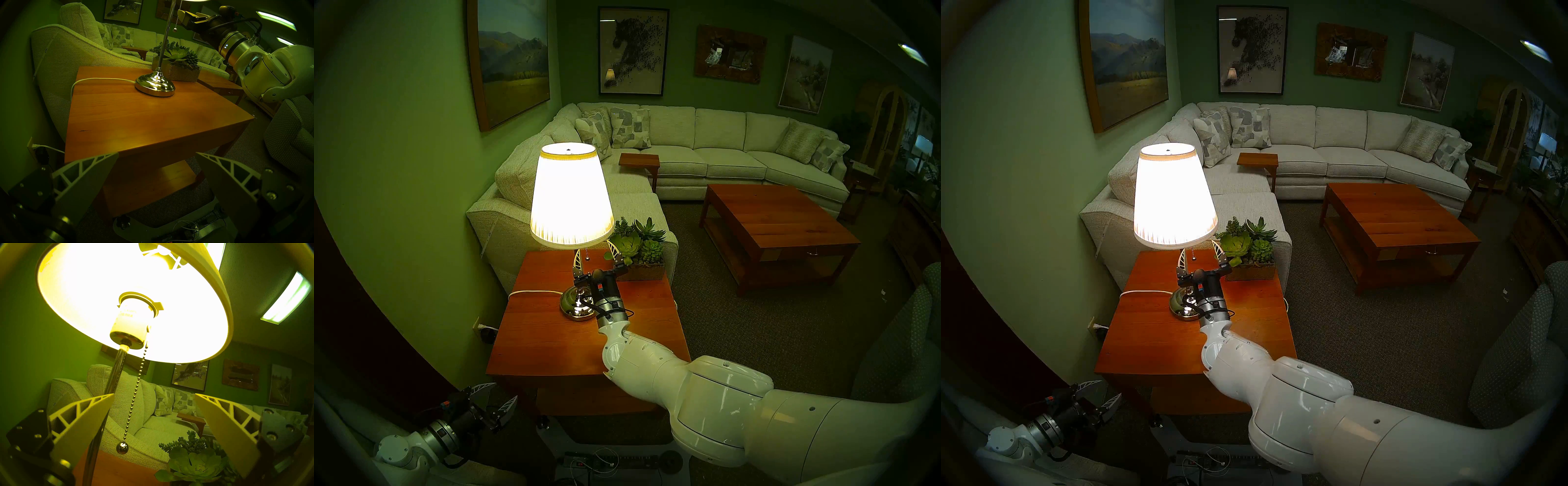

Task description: Pull on string to turn off lamp

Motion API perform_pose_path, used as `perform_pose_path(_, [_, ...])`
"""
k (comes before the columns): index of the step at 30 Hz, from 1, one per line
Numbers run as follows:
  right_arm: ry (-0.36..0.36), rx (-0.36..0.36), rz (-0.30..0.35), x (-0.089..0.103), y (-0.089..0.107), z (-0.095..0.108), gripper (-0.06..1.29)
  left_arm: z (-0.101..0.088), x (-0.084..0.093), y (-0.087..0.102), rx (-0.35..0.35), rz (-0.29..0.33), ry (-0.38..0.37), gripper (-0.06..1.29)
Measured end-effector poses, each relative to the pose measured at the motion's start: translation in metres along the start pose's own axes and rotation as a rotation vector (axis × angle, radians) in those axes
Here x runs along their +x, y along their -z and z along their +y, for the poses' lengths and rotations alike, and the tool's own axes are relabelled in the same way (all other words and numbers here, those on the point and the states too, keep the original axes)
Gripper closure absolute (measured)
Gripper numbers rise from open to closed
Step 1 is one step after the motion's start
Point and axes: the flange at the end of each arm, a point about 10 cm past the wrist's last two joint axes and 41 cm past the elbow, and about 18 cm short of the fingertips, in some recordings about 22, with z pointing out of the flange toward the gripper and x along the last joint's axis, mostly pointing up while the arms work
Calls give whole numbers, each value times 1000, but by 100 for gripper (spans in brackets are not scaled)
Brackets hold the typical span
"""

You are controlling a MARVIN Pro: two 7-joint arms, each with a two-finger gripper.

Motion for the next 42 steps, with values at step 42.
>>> perform_pose_path(42, [22, 69, -157, 2, -45, 1, -1, 0, -1, 0, 0, -2, 1, 0])
